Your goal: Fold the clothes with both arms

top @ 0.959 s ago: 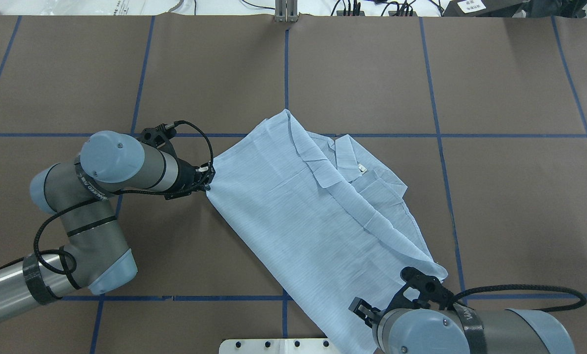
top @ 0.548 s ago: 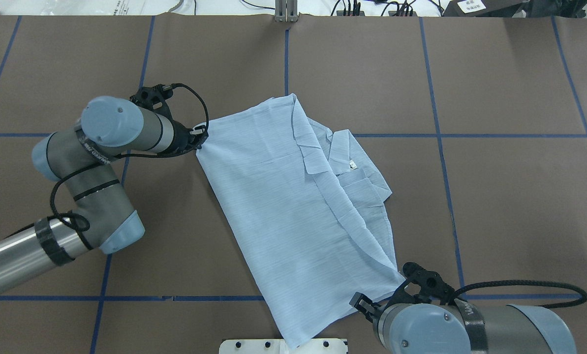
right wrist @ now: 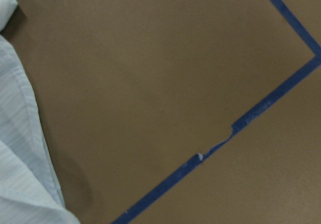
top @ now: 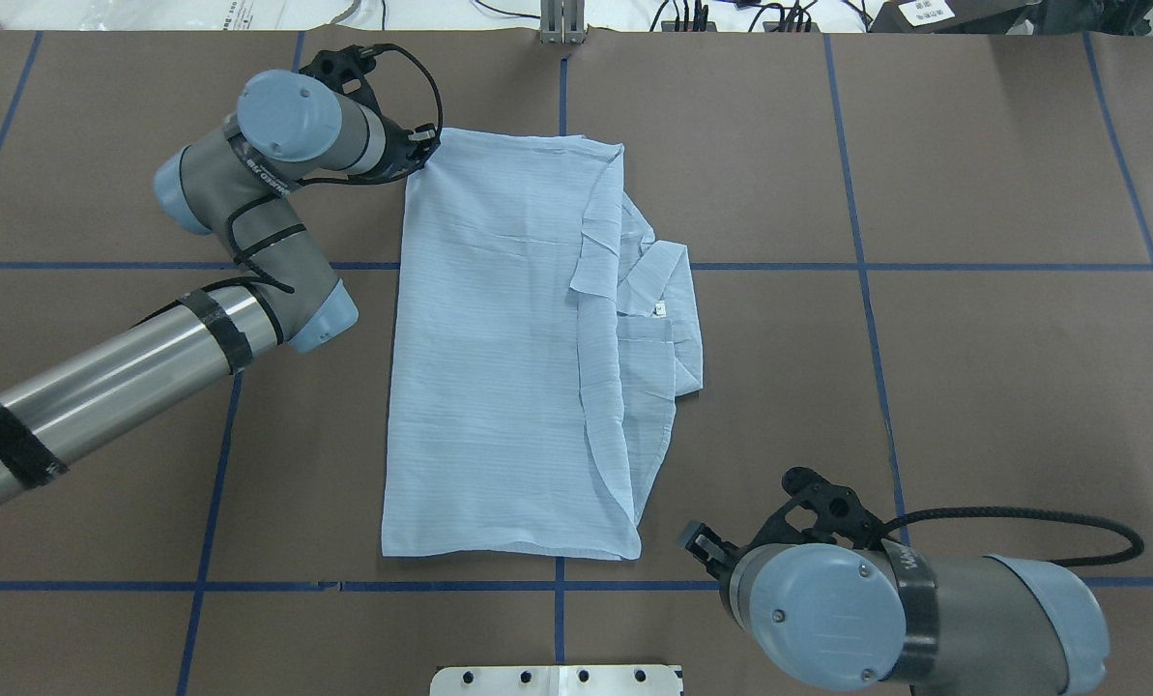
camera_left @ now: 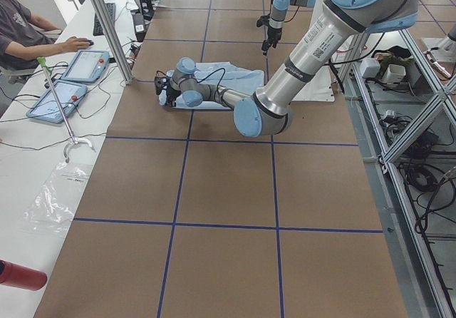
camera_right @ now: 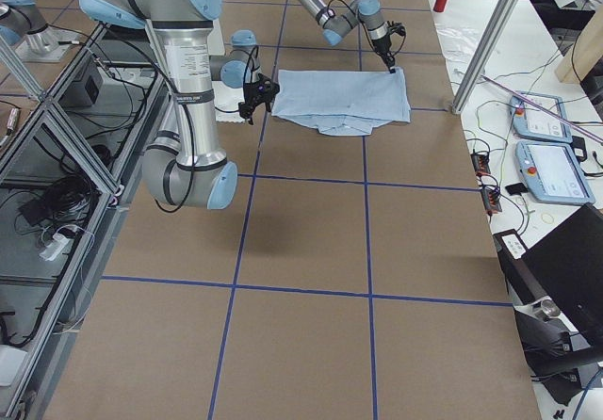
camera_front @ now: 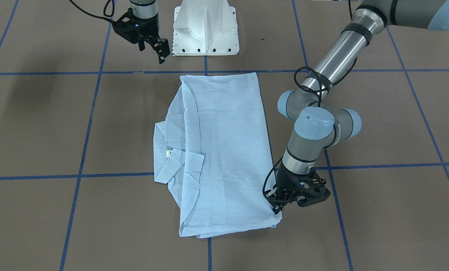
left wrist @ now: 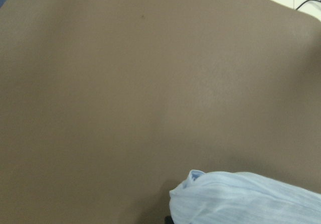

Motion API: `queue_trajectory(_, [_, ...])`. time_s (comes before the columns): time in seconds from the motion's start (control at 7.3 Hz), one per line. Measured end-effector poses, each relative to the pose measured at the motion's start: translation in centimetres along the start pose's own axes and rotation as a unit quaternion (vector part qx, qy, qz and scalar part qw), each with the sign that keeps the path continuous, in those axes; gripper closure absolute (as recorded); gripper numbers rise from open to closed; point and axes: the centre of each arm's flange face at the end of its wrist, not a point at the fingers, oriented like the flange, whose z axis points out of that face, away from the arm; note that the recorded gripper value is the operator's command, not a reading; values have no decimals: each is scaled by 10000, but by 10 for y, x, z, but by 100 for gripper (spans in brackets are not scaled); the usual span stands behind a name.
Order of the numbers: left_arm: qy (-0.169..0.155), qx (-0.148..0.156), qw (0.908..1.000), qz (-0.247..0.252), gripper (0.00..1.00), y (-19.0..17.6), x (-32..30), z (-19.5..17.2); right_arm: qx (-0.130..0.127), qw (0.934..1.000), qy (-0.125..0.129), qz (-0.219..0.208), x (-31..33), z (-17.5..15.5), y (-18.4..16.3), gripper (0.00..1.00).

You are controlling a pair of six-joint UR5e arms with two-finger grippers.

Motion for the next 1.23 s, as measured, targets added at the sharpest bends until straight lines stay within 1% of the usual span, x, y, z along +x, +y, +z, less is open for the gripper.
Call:
queue_trajectory(0.14, [70, 44, 9999, 68, 42, -9, 7, -5, 198, 9997, -112, 9, -16, 7, 1, 0])
queue_trajectory(0.27, [233, 8, 9996, 146, 42, -13, 4, -23, 391, 9989, -231, -63, -32, 13, 6, 0])
queue_trajectory(0.41, [445, -144, 9987, 204, 42, -8, -12, -49, 545, 9975, -320, -316, -46, 17, 11, 0])
queue_trajectory(0.55, [598, -268, 9976, 235, 42, -2, -29, -74, 642, 9950, -292, -713, -55, 24, 16, 0])
queue_trajectory(0.69, [663, -317, 9970, 245, 42, 1, -39, -92, 726, 9899, -182, -1201, -63, 35, 22, 0])
queue_trajectory(0.82, [680, -332, 9968, 245, 42, 2, -42, -101, 789, 9814, -43, -1748, -69, 46, 26, 0])
queue_trajectory(0.96, [682, -333, 9968, 243, 42, 2, -42, -107, 812, 9705, 50, -2268, -73, 51, 29, 0])
queue_trajectory(1.1, [673, -333, 9969, 238, 42, 2, -43, -109, 813, 9610, 61, -2642, -78, 50, 32, 0])
queue_trajectory(1.23, [658, -332, 9970, 232, 42, 1, -43, -110, 816, 9537, 41, -2895, -82, 47, 35, 0])
